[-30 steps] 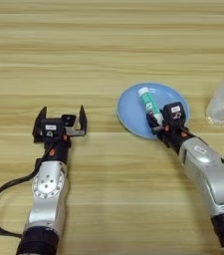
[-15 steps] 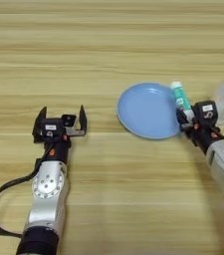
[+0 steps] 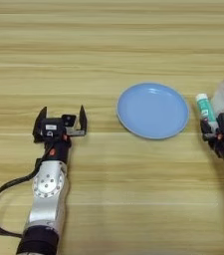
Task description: Move the objects on the table
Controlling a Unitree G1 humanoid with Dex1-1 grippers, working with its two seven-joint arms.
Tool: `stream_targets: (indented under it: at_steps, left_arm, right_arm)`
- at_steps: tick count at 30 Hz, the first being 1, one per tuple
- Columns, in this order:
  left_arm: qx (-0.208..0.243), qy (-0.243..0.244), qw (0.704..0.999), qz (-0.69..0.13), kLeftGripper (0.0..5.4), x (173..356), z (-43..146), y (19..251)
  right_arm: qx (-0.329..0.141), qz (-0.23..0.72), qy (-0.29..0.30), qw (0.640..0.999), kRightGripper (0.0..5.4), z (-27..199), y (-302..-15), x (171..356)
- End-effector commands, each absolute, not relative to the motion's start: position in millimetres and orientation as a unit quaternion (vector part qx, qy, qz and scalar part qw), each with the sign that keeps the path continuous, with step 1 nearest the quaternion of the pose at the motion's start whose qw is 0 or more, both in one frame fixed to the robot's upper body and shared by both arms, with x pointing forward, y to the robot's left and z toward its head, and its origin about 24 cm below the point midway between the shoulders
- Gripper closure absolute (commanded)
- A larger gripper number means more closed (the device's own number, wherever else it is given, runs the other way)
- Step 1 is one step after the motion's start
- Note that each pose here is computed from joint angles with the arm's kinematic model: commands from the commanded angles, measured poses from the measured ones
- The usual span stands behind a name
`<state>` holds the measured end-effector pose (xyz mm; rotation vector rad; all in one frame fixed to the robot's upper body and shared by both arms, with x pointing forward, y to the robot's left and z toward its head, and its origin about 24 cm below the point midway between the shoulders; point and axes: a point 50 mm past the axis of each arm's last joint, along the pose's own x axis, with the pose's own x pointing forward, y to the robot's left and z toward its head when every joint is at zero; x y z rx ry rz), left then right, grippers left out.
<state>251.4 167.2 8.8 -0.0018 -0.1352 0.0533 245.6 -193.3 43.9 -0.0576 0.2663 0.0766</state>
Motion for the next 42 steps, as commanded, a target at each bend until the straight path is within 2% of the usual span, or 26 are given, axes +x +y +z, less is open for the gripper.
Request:
stream_targets:
  at_steps: [1, 14, 15, 18, 34, 42]
  left_arm:
    - [0.006, -0.064, 0.998, 0.026, 0.00, 252.3, 8.2, 167.8]
    - [0.007, -0.064, 0.998, 0.027, 0.00, 252.1, 8.3, 168.9]
    - [0.007, -0.064, 0.998, 0.027, 0.00, 252.1, 8.3, 168.9]
    - [0.007, -0.064, 0.998, 0.028, 0.00, 252.1, 8.4, 169.2]
    - [0.008, -0.064, 0.998, 0.028, 0.00, 252.1, 8.6, 170.2]
    - [0.008, -0.064, 0.998, 0.029, 0.00, 252.1, 8.5, 170.9]
  right_arm:
    - [-0.026, 0.039, 0.140, 0.989, 3.71, 38.1, -194.8, 249.7]
    - [-0.021, 0.037, 0.174, 0.984, 3.71, 11.9, -194.5, 256.6]
    - [-0.025, 0.034, 0.173, 0.984, 3.42, 11.9, -195.5, 256.7]
    - [-0.029, 0.031, 0.169, 0.985, 3.07, 14.1, -197.2, 256.6]
    - [-0.045, 0.043, 0.123, 0.990, 1.54, 44.1, -191.8, 246.6]
    - [-0.023, 0.107, 0.086, 0.990, 0.56, 68.9, -168.2, 234.0]
